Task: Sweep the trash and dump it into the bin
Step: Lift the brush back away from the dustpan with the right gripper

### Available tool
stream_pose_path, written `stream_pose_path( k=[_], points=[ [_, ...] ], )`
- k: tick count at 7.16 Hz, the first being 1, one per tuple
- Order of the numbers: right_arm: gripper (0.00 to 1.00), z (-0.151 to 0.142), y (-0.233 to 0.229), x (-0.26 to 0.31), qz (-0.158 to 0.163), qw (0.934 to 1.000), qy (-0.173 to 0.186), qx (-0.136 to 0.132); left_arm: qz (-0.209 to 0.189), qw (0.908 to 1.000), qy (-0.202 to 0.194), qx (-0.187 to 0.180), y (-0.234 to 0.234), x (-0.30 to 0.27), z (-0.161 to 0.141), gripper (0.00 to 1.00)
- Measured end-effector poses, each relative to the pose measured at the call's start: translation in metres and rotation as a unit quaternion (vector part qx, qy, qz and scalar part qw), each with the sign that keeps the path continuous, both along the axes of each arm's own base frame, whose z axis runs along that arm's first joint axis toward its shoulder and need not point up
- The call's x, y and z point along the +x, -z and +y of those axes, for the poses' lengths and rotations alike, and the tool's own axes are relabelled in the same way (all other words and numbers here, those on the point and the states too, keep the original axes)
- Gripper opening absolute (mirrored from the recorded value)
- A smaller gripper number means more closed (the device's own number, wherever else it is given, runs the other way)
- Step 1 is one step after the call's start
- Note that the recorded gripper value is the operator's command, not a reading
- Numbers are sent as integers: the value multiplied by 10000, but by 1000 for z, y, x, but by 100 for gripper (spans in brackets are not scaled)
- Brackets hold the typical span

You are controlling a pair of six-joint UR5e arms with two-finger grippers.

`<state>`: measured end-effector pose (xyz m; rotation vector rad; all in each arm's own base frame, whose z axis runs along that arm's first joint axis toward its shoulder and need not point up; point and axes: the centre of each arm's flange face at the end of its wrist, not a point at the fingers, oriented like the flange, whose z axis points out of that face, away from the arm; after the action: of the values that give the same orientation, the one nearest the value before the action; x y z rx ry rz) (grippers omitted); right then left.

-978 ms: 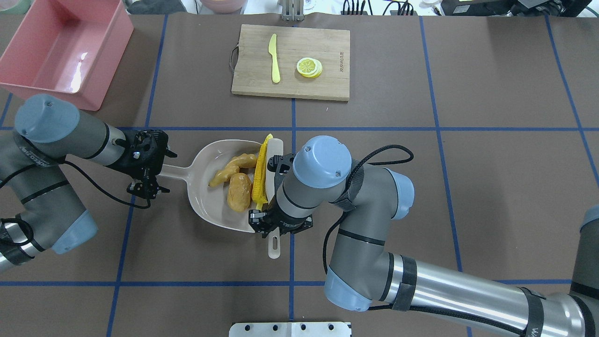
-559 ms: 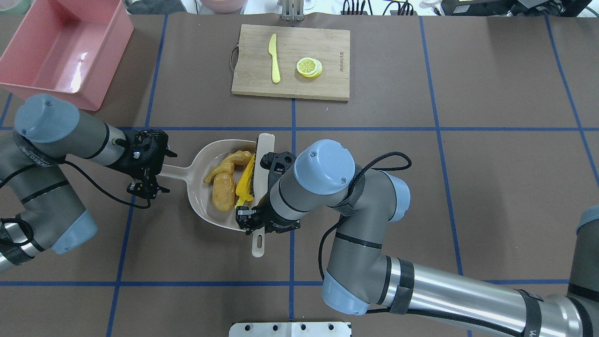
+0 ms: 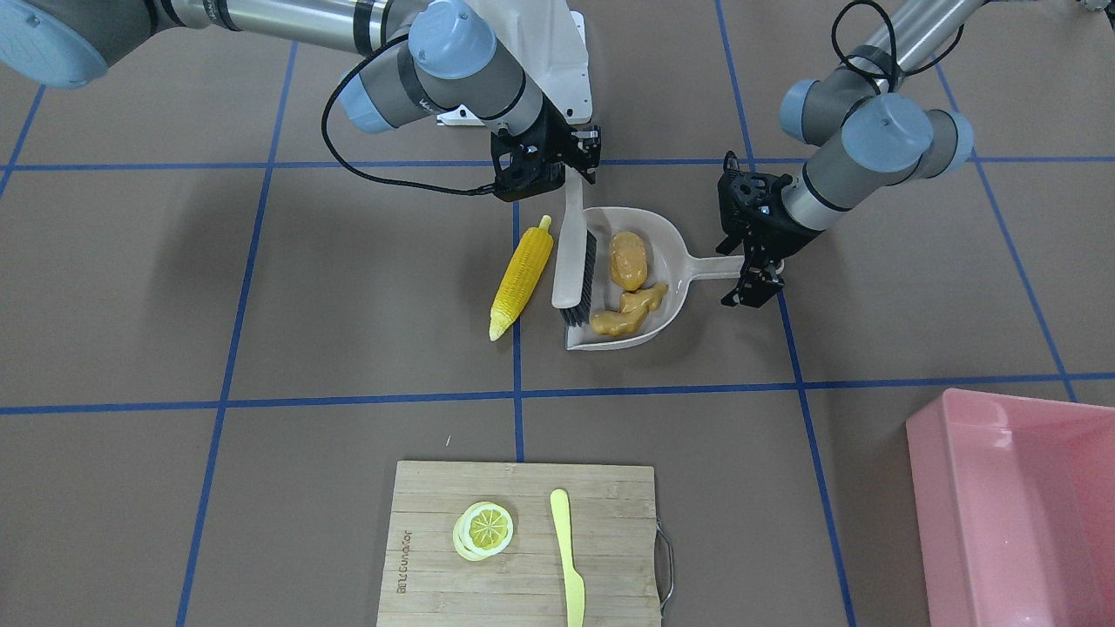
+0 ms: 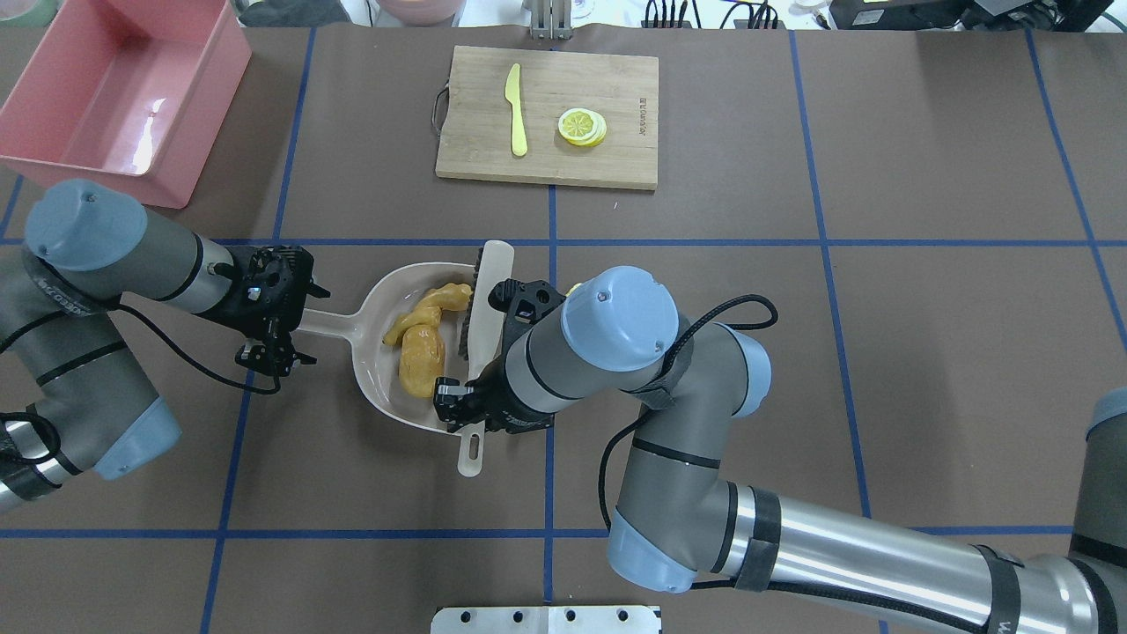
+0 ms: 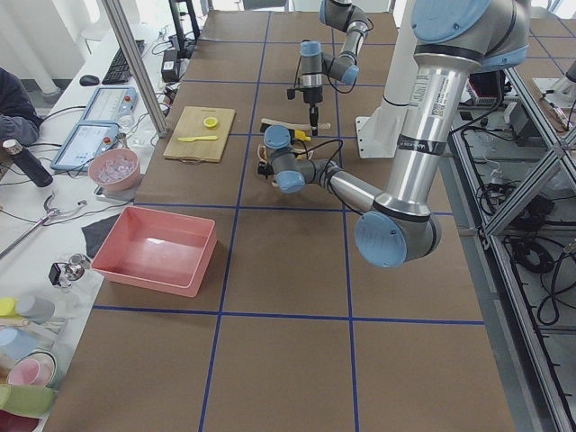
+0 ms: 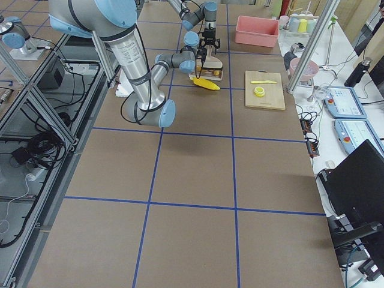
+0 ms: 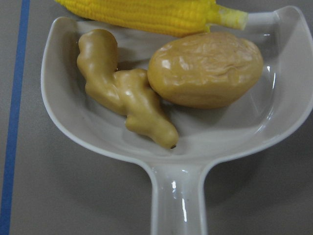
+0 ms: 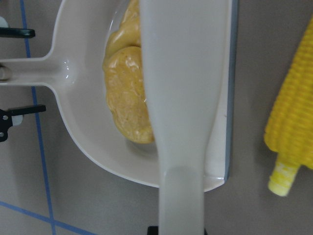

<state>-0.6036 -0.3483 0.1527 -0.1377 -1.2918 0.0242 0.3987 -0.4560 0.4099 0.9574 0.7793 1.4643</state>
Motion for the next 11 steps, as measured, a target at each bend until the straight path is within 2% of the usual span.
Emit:
stream_pose_path(
  k=[2, 4, 6, 8, 9, 11],
  points=[
    [0, -40, -9, 54, 417, 9984, 368, -123, 9, 10000, -4, 7, 1, -1, 1, 94],
    [0, -55, -39, 131, 1052, 9906, 869, -18, 13, 10000, -4, 5, 1, -1, 2, 94],
    [0, -36, -96, 159, 1554, 9800, 1239, -81, 0, 10000, -4, -6, 0, 0, 1, 94],
    [0, -3, -133, 140, 1839, 9698, 1596, -132, -7, 10000, -10, -18, -2, 0, 1, 94],
    [0, 4, -142, 132, 1910, 9669, 1683, -157, -4, 10000, -12, -17, -3, 0, 2, 94],
    [0, 1, -141, 119, 1951, 9657, 1703, -190, 14, 10000, -14, -5, -3, -1, 2, 93]
  ],
)
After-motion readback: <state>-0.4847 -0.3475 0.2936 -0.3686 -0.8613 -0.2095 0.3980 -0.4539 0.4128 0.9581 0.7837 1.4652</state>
